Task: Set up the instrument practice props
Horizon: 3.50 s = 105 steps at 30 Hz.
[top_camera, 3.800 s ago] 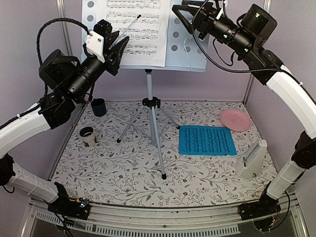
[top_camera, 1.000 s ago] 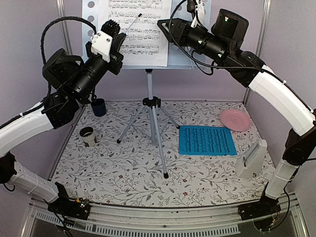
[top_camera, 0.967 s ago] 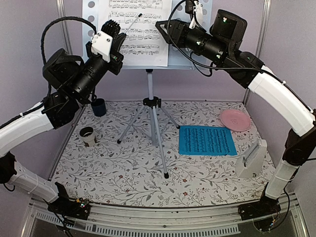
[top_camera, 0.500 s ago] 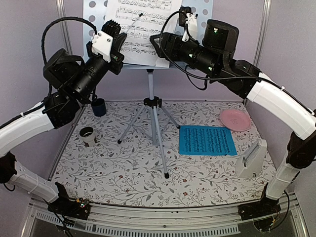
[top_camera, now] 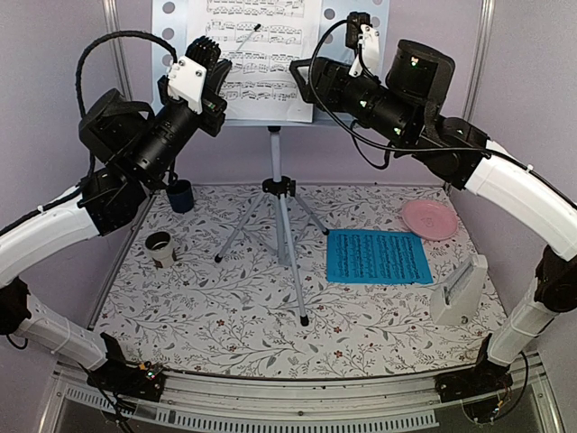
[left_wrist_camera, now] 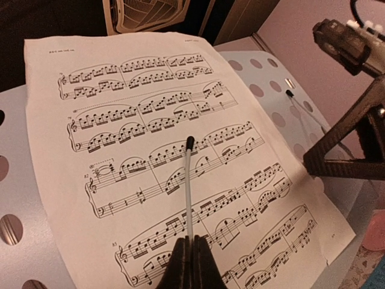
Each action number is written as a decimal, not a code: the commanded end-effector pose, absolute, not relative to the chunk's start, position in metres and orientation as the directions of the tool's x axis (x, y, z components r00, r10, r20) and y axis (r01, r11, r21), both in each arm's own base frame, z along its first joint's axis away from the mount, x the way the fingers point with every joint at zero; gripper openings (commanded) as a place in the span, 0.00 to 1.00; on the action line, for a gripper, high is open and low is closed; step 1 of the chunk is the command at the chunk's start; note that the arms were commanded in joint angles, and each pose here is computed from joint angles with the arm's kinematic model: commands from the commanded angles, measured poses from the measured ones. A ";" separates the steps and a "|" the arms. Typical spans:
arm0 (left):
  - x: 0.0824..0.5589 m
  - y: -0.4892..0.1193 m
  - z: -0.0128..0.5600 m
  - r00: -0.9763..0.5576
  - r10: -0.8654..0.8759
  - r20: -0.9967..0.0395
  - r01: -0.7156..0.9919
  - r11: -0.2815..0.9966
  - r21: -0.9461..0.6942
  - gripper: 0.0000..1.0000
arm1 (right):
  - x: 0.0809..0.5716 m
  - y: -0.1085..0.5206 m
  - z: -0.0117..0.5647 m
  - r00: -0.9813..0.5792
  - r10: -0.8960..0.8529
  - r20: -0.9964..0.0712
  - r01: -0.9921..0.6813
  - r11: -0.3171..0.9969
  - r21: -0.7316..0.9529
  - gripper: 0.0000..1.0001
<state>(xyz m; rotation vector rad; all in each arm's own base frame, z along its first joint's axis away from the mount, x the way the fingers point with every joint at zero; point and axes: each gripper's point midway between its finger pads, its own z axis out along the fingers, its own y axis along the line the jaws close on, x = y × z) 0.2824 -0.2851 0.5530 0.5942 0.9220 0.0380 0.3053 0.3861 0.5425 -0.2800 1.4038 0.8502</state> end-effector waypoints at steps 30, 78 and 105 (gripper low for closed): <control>0.275 -0.294 0.559 0.648 0.230 -0.726 0.241 0.842 0.482 0.00 | 0.316 0.408 0.545 -0.090 0.359 -0.929 -0.655 0.681 0.327 0.85; 0.263 -0.282 0.558 0.645 0.211 -0.735 0.248 0.851 0.463 0.34 | 0.301 0.422 0.554 -0.104 0.386 -0.916 -0.743 0.583 0.330 0.83; 0.164 -0.343 0.438 0.510 0.102 -0.854 0.673 0.571 0.470 0.69 | 0.231 0.328 0.517 0.033 0.183 -0.982 -0.850 0.523 0.069 0.99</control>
